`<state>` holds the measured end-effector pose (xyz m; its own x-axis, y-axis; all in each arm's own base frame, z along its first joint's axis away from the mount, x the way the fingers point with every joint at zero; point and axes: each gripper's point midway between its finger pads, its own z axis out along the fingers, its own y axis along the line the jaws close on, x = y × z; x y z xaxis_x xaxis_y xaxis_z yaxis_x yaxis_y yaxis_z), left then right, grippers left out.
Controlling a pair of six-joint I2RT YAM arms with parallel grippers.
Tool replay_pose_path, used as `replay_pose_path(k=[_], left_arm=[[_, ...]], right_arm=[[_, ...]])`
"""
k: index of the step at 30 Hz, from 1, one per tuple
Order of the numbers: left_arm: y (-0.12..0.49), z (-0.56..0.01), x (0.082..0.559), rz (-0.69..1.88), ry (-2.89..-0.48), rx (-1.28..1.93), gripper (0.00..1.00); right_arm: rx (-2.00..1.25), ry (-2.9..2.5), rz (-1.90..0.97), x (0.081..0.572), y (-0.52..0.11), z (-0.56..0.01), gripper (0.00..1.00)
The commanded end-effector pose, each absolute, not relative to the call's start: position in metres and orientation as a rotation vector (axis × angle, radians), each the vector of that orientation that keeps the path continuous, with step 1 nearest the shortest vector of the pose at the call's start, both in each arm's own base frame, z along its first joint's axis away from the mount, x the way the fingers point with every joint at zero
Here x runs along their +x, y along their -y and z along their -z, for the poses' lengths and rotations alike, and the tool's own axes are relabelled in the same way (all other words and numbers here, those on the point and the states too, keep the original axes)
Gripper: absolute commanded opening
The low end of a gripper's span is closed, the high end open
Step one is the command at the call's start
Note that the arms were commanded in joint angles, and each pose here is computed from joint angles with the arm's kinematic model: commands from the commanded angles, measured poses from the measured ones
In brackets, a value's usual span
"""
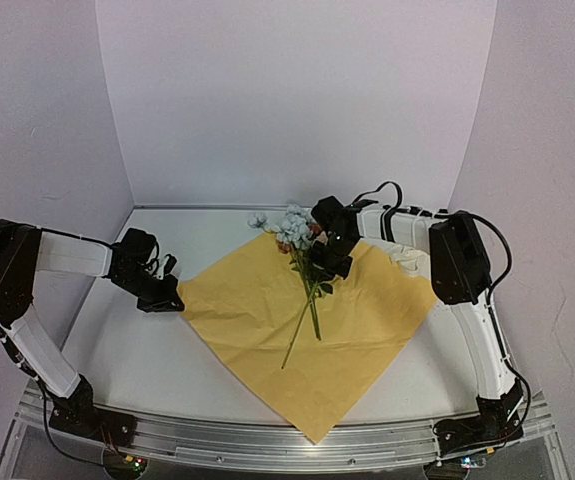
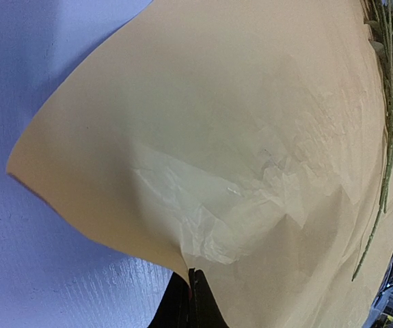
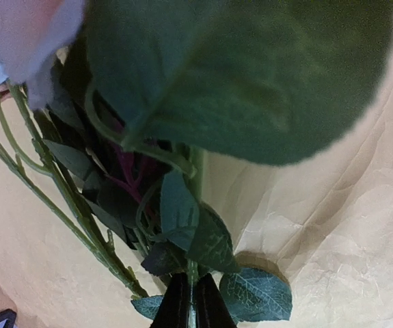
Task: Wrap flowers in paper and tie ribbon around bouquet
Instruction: Adjust the fake flower on the flattened wrapping paper.
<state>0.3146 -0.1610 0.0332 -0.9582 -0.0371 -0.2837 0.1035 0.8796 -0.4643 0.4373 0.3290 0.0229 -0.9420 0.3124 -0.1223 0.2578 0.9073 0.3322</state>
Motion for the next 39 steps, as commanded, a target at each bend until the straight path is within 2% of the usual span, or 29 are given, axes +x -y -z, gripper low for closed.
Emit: replay_pose_path(k=[1, 12, 22, 31, 39], left_arm=[[0.161, -0.041, 0.324, 0.675, -2.741, 0.064, 0.00], [0.158, -0.041, 0.326, 0.657, -2.738, 0.058, 0.00], [0.159, -0.046, 0.325, 0.669, -2.724, 0.062, 0.00], [0.160, -0.046, 0.325, 0.677, -2.726, 0.064, 0.00], [0.162, -0.044, 0.325, 0.691, -2.729, 0.067, 0.00]], right_arm=[[0.451, -2.817, -0.530, 0.435, -0.323, -0.064, 0.00], [0.430, -2.750, -0.606, 0.415, -0.317, -0.111, 0.00], [0.032, -2.862, -0.812, 0.417, -0.337, -0.142, 0.00], [-0.137, -2.877, -0.894, 0.430, -0.333, -0.121, 0.00], [-0.217, -2.844, -0.737, 0.454, -0.327, -0.085, 0.00]])
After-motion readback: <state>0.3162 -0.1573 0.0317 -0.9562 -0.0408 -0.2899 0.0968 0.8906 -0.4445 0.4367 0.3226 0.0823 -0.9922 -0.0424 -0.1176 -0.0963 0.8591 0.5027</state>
